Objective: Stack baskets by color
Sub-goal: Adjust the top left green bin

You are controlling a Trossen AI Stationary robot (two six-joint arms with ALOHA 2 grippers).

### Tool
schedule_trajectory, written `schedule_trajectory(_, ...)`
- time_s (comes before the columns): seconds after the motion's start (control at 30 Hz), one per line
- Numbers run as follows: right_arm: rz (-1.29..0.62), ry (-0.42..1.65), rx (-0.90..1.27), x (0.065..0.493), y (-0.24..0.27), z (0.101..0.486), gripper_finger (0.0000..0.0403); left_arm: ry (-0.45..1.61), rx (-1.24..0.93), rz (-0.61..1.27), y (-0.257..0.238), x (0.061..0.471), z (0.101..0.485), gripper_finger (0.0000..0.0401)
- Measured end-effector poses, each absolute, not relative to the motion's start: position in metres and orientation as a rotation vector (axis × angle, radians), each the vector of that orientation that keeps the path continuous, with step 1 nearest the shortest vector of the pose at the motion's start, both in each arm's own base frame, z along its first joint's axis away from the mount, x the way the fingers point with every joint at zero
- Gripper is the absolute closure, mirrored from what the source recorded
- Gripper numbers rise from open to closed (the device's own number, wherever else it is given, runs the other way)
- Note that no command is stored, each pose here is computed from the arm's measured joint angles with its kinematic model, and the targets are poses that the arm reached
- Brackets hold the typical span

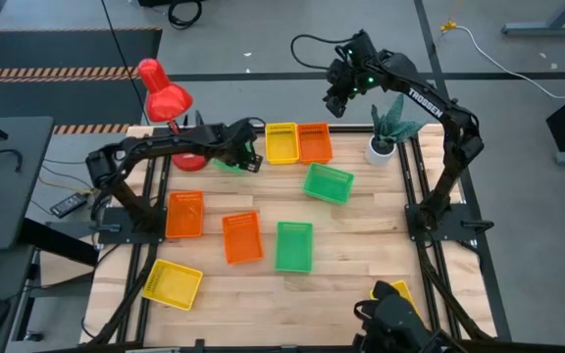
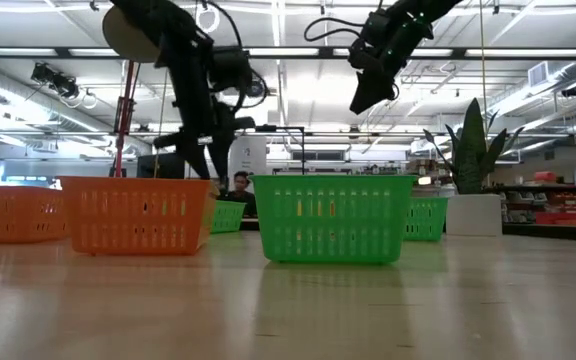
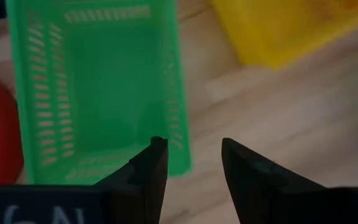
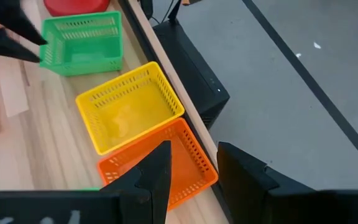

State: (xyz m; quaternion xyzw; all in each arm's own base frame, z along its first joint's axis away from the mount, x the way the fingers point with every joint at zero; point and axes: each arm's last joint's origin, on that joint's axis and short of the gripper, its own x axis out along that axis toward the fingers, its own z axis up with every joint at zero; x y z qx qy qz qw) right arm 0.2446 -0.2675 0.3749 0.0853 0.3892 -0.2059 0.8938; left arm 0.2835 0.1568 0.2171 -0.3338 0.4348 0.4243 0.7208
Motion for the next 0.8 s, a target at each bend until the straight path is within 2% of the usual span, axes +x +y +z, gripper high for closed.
schedule_trajectory(0.47,-0.432,0.798,0.169,0.242,-0.267,0.378,0.0268,0.942,-0.811,1.051,0.179,0.298,0.175,0.0254)
schedule_trajectory(0.63,-0.431,0.797,0.168,0.242,-0.267,0.378,0.0268,0.894,-0.837,1.069,0.183,0.304,0.167,0.0288)
schedule_trajectory(0.8,-0.432,0.797,0.167,0.242,-0.266,0.379,0.0268,0.831,-0.879,1.064,0.187,0.31,0.163,0.0349)
